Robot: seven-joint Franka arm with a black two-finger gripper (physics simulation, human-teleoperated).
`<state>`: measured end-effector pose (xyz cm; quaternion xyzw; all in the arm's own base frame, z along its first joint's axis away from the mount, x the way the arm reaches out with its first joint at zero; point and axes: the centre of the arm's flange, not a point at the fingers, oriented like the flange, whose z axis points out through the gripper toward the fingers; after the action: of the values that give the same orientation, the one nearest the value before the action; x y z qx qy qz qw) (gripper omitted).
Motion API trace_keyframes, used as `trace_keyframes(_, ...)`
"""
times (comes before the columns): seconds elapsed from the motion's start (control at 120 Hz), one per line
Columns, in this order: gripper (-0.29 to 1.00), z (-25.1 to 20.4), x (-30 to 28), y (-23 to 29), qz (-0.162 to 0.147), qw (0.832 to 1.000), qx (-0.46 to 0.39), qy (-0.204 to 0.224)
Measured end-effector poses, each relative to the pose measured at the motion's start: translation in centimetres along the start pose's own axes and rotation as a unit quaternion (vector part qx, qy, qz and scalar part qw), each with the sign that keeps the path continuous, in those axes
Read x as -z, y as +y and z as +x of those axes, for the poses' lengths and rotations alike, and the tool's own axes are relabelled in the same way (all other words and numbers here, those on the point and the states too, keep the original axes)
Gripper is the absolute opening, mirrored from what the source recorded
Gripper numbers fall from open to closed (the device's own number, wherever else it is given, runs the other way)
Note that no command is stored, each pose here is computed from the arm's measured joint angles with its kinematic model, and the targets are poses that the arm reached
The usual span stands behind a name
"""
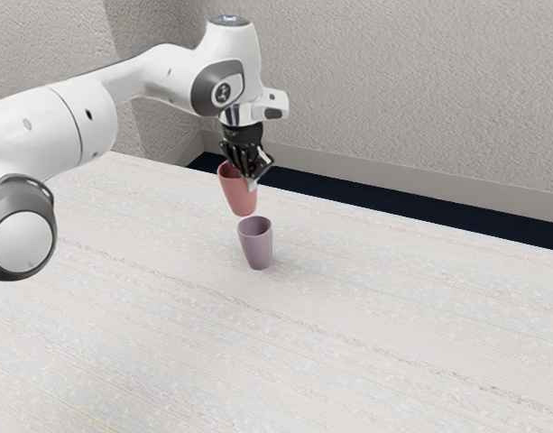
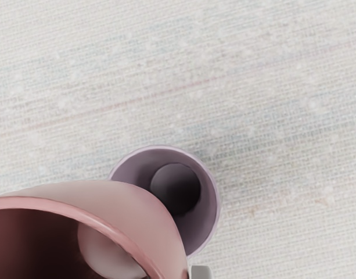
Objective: Place the right cup onto the left cup
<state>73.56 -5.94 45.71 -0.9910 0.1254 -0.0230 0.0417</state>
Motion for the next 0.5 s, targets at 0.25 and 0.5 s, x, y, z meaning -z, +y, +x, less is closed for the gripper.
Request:
trace_keyframes(0.25,-0.08,0.2,-1.5,0.7,-0.006,1.000,-0.022,-0.008)
trace_keyframes(0.5,-0.08,0.3,-2.9,1.0,-0.010,0.999,-0.032,-0.016)
